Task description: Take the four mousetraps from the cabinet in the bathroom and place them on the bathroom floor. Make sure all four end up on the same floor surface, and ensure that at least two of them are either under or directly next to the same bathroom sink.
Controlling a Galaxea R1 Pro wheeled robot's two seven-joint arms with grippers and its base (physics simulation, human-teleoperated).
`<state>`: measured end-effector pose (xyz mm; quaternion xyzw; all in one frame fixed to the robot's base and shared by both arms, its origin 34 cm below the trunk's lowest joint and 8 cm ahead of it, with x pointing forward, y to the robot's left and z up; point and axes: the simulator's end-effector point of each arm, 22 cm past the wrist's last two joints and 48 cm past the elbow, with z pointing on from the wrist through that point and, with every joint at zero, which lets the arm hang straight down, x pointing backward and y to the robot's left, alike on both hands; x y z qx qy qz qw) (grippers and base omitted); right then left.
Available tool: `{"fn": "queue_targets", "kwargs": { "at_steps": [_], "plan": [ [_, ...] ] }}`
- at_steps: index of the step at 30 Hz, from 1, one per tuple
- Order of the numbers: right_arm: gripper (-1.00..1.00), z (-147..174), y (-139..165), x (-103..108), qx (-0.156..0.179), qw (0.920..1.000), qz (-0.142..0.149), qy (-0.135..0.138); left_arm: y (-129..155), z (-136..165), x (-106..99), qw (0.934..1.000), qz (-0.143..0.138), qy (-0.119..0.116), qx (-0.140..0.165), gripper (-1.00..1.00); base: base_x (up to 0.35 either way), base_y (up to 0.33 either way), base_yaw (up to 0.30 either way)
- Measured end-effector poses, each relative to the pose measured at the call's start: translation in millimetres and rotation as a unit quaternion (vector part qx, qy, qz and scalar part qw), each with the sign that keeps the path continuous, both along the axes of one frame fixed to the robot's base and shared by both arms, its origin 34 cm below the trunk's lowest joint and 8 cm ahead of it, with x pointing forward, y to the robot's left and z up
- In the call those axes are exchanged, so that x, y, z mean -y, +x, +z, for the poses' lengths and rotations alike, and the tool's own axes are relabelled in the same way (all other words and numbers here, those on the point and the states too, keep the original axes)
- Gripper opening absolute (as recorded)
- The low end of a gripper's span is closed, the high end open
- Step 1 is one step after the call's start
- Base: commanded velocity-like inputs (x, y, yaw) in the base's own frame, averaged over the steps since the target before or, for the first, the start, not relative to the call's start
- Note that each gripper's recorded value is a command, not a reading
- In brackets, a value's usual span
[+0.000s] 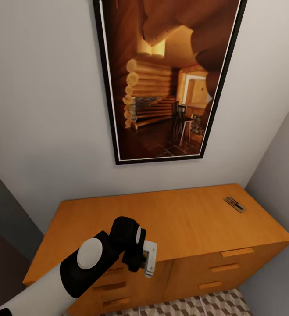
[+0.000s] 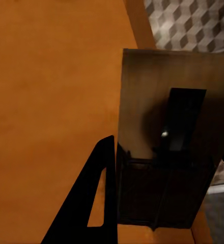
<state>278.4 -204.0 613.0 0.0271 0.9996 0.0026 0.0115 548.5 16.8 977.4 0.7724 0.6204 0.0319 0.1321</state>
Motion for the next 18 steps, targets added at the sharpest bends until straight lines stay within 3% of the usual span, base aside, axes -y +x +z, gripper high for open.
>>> {"fn": "queue_targets", "kwargs": {
  "at_steps": [18],
  "plan": [
    [1.0, 0.1, 2.3, -0.4, 0.005, 1.0, 0.0, 0.0, 0.7, -4.0, -5.9, 1.0, 0.004, 0.007, -0.002, -1.0, -0.295, -0.173, 0.0]
  ]
}}
